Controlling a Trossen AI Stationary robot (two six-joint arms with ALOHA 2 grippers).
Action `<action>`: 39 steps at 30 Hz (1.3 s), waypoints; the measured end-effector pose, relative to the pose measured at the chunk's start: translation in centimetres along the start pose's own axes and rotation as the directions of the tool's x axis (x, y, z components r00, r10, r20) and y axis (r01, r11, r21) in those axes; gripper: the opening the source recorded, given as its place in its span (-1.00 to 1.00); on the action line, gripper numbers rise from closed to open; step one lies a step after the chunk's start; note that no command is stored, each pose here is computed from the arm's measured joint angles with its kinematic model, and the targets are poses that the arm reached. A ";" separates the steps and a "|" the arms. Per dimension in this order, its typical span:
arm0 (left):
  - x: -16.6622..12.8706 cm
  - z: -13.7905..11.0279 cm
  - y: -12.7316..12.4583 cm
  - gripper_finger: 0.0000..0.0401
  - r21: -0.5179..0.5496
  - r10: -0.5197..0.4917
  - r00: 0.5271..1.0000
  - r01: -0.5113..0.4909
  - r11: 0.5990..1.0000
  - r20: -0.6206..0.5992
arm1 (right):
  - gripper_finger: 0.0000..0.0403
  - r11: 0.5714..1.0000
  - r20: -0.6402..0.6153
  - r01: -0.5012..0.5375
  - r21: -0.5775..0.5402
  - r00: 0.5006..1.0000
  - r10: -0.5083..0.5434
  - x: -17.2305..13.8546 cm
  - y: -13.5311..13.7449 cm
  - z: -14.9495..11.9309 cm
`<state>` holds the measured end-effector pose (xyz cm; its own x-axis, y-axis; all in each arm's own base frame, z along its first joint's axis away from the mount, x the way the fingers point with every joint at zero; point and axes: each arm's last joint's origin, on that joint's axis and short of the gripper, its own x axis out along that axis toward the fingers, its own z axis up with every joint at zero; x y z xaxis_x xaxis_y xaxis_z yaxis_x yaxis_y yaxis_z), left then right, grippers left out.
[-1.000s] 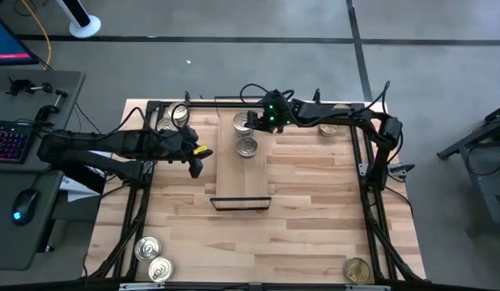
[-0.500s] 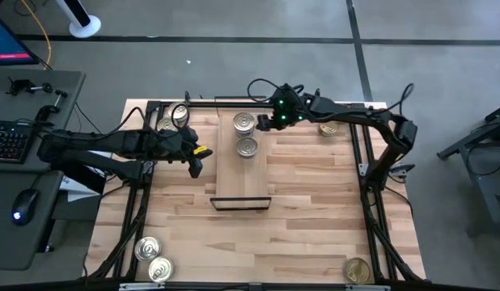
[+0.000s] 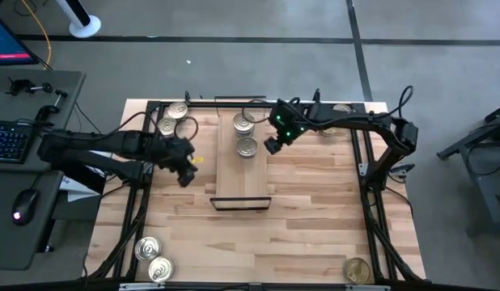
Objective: Stack canned seafood by type on shelf
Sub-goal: Put the green tuna can on the shelf
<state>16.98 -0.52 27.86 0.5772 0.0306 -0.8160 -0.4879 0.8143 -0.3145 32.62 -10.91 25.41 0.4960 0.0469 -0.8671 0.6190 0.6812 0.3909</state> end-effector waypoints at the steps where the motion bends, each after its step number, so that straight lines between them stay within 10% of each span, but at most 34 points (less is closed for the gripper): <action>1: 0.0 -0.3 -0.5 -1.00 0.016 -0.026 1.000 0.026 1.000 -0.013 | 0.12 0.999 -0.030 0.014 -0.029 0.999 -0.015 0.0 0.1 -0.4; 10: -0.9 -6.1 -6.8 -1.00 0.245 -0.227 0.966 0.251 0.937 -0.121 | -0.91 0.881 -0.226 0.307 -0.360 0.887 -0.402 0.5 0.3 -5.8; 17: 0.8 -12.3 -10.3 -1.00 0.212 -0.152 0.934 0.228 0.950 -0.324 | -0.98 0.857 -0.201 0.316 -0.406 0.884 -0.421 0.8 -0.4 -10.2; 25: 2.3 -11.4 -11.5 -1.00 0.071 -0.189 0.961 0.207 0.976 -0.200 | -1.00 0.897 -0.030 0.434 0.089 0.901 -0.433 -2.2 -8.0 -9.2; 31: 3.5 -8.9 -10.4 -1.00 0.115 -0.114 0.987 0.126 0.985 -0.112 | -1.00 0.734 0.113 0.460 0.499 0.806 -0.581 -2.2 -14.3 -7.7; 39: 3.0 -6.5 -10.5 -1.00 0.054 -0.239 0.970 0.241 0.969 -0.047 | -1.00 0.570 0.055 0.509 0.645 0.714 -0.698 -0.4 -17.8 -9.2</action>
<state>19.64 -12.78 25.55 0.6457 -0.1921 -0.7390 -0.2981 0.8276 -0.4756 15.76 -16.33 15.91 -0.0450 -0.4822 -0.8749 0.9981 -0.0590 -0.0188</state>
